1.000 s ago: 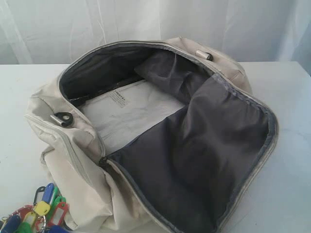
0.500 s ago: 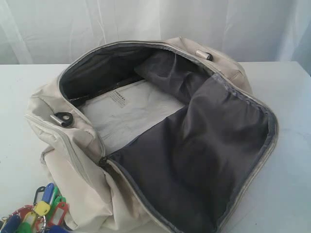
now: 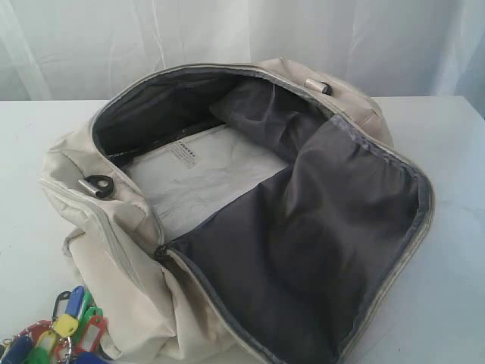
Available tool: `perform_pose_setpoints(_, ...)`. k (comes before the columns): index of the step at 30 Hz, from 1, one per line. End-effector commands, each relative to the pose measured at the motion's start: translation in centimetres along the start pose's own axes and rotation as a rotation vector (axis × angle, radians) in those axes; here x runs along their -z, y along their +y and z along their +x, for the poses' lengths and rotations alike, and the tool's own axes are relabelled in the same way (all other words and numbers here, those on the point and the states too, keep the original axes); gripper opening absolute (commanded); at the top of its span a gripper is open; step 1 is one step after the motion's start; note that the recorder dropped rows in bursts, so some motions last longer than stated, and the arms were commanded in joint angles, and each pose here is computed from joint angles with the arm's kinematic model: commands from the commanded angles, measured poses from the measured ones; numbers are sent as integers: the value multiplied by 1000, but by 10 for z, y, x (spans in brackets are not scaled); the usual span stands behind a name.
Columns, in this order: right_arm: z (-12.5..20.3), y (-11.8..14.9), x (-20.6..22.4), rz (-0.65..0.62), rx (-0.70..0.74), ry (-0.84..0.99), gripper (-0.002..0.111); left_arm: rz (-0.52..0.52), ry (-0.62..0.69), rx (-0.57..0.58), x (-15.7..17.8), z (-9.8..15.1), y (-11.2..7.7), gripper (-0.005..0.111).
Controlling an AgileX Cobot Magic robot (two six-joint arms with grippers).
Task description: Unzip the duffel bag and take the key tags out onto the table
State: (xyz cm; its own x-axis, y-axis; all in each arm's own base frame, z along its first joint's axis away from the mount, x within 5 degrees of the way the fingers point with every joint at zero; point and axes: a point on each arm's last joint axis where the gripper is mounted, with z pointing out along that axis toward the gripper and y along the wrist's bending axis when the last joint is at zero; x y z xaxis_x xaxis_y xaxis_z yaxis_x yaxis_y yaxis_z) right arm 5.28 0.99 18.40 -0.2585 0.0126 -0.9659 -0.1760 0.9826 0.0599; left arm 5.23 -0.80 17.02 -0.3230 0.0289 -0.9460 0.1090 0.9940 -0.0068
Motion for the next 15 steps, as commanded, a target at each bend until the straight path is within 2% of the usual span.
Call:
perform_pose_setpoints(1,0,0,0,-2,13,-13,0,-1,-3,18,0,1,0,0)
perform_pose_setpoints(15,0,-1,0,22,7,-17,0,-1,-3,18,0,1,0,0)
